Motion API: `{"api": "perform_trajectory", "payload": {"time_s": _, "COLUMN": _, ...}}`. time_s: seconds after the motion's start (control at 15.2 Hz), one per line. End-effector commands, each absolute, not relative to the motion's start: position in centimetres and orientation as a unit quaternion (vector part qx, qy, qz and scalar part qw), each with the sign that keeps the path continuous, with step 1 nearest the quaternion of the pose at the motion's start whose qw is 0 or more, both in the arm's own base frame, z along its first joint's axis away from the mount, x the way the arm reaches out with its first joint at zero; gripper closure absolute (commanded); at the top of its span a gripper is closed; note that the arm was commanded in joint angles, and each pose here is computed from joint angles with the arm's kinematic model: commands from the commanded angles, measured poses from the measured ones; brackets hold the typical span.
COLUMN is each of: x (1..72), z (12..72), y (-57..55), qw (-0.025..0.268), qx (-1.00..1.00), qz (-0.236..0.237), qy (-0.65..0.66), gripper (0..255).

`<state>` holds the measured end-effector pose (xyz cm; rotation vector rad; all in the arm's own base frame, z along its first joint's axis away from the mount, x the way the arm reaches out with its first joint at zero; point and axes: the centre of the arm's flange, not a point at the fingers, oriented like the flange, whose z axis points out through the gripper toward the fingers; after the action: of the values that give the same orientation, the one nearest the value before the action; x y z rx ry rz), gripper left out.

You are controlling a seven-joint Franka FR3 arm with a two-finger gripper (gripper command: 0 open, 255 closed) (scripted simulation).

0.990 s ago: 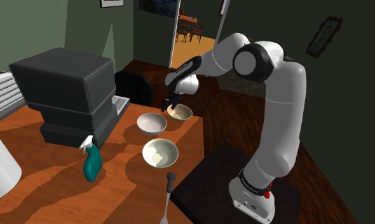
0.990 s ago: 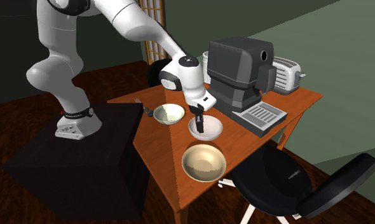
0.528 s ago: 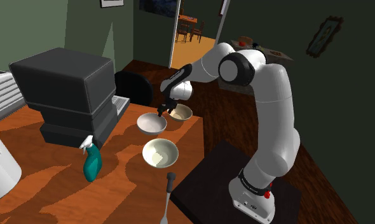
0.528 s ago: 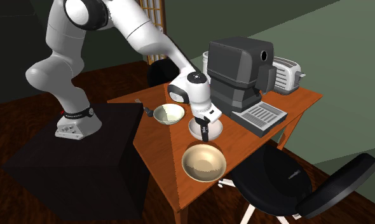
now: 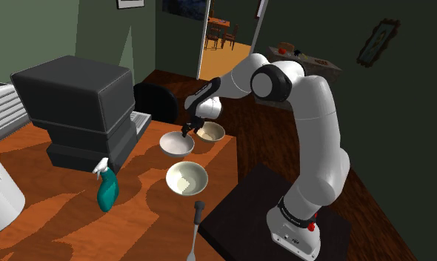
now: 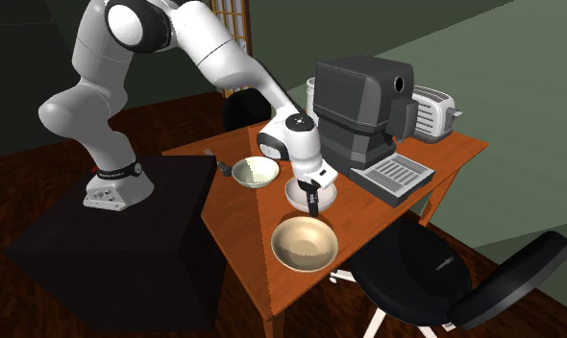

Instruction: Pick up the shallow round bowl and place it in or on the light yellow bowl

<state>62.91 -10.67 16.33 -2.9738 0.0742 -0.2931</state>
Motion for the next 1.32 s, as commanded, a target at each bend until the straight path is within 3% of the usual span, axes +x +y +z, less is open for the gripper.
{"api": "perform_trajectory", "payload": {"time_s": 0.0, "x": 62.5, "z": 15.4, "y": -10.8, "qw": 0.077, "qx": -0.993, "qz": -0.088, "qy": 0.027, "gripper": 0}}
{"api": "perform_trajectory", "payload": {"time_s": 0.13, "x": 62.5, "z": 15.4, "y": -10.8, "qw": 0.077, "qx": -0.993, "qz": -0.088, "qy": 0.027, "gripper": 0}}
{"api": "perform_trajectory", "payload": {"time_s": 0.2, "x": 62.3, "z": 15.3, "y": -10.8, "qw": 0.077, "qx": -0.993, "qz": -0.088, "qy": 0.027, "gripper": 255}}
{"api": "perform_trajectory", "payload": {"time_s": 0.79, "x": 62.5, "z": 15.4, "y": -10.8, "qw": 0.077, "qx": -0.993, "qz": -0.088, "qy": 0.027, "gripper": 255}}
{"api": "perform_trajectory", "payload": {"time_s": 1.25, "x": 62.5, "z": 19.1, "y": -10.8, "qw": 0.077, "qx": -0.993, "qz": -0.088, "qy": 0.027, "gripper": 255}}
